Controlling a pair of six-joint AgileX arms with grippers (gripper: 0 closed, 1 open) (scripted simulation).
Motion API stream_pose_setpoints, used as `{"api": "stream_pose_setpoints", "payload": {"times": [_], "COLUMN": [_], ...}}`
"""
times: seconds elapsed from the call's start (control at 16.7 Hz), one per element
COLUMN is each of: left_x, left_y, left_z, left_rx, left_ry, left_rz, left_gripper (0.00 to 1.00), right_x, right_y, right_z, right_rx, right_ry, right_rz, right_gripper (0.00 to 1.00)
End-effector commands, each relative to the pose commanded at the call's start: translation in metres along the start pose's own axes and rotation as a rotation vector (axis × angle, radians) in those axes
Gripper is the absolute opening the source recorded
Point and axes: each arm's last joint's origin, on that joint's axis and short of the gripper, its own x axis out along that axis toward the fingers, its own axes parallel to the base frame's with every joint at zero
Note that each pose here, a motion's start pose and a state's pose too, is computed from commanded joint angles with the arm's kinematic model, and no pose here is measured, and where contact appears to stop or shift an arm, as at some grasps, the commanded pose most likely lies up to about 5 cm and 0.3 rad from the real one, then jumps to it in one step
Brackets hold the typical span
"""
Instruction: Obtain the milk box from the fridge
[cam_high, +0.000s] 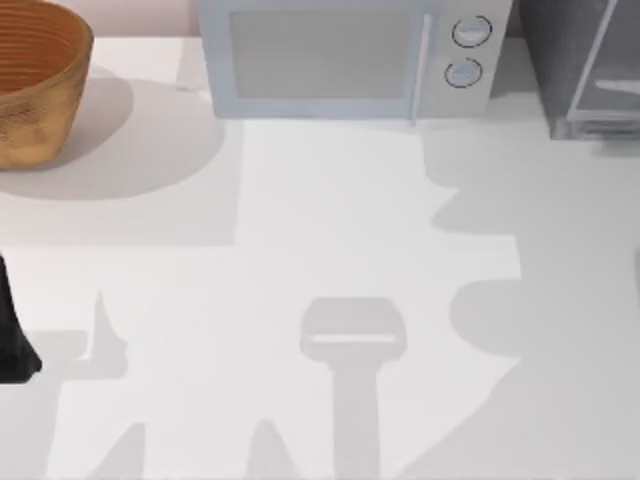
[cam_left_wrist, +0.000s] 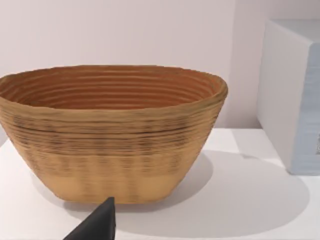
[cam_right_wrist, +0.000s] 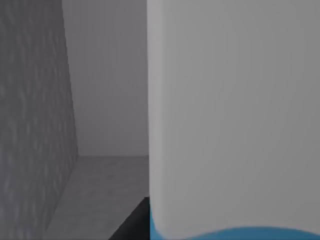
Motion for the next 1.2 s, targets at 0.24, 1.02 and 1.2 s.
{"api": "stream_pose_setpoints", "payload": {"times": [0.24,1.02,1.2], "left_x": [0.000,0.000,0.000], "left_y": [0.000,0.000,0.000], "left_z": [0.000,0.000,0.000], "left_rx": [0.000,0.000,0.000], "left_ry": [0.000,0.000,0.000], "left_rz": [0.000,0.000,0.000], "left_gripper": [1.00,1.00,1.00], "right_x": [-0.002,-0.184,-0.234], "right_y": [0.004,0.055,0.063], "right_z": [0.004,0.081,0.060], "right_rx": [0.002,-0.006,-0.003], "right_ry": [0.005,-0.019,-0.025], "right_rz": [0.008,0.012,0.010], "right_gripper": [0.00,0.00,0.00]}}
